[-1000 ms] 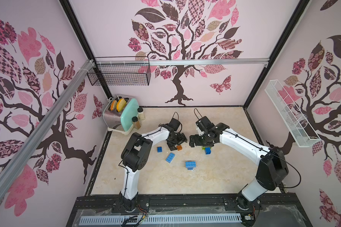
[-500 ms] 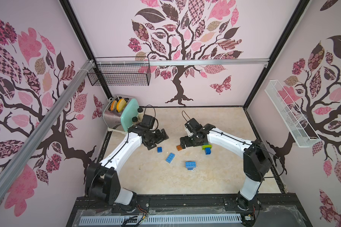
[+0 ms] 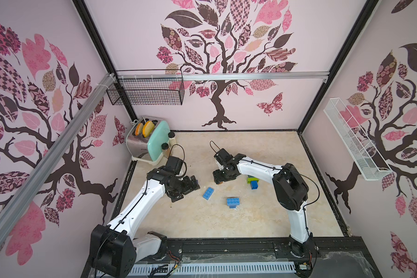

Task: Assemble the letter f with lego
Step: Pick up the lego brick from the center of the board, then assemble the lego brick with the lego brick.

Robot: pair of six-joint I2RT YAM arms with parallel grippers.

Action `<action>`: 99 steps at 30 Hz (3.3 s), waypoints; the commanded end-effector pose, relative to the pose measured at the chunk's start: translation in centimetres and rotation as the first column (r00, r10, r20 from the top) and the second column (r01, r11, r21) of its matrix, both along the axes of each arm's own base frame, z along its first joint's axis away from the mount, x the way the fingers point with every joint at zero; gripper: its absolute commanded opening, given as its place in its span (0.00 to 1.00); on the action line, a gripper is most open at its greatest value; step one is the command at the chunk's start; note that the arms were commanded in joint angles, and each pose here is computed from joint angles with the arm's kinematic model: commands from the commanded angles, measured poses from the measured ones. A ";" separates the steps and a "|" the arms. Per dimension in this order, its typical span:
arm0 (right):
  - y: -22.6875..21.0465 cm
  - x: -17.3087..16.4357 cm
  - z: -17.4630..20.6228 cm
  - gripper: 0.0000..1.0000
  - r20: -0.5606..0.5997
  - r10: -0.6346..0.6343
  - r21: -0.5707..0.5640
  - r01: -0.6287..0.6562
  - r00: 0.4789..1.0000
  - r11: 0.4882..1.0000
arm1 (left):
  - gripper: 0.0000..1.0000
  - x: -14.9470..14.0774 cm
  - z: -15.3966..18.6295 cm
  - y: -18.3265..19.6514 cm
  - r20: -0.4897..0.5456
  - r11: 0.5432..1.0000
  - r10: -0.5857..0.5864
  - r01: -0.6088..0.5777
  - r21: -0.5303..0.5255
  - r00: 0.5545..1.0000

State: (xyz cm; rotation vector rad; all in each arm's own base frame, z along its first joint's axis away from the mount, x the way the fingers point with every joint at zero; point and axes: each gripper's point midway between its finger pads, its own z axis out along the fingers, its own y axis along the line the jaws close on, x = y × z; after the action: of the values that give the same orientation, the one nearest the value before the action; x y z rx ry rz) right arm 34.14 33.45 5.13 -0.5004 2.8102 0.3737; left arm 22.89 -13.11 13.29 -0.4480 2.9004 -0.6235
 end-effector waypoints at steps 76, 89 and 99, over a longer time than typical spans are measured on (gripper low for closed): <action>-1.5 -2.8 10.0 0.26 0.014 -0.060 -0.005 0.060 0.998 0.998 | 0.97 -0.6 -1.5 -1.1 -0.019 0.983 -0.166 0.163 -0.084 0.986; -2.8 -8.6 9.1 0.27 -0.032 -0.193 -0.037 0.192 0.981 0.981 | 0.96 -1.3 -1.8 -2.1 0.026 0.971 -0.218 0.219 -0.100 0.976; -5.1 -10.8 7.7 0.27 -0.064 -0.268 -0.043 0.266 0.961 0.963 | 0.95 -1.8 -2.7 -2.9 0.011 0.966 -0.242 0.242 -0.090 0.970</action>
State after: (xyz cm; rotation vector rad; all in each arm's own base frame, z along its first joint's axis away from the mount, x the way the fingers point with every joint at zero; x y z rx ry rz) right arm 22.95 28.33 11.58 -0.1777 2.9468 0.2481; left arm 20.89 -15.78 10.68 -0.1157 2.9748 -0.7920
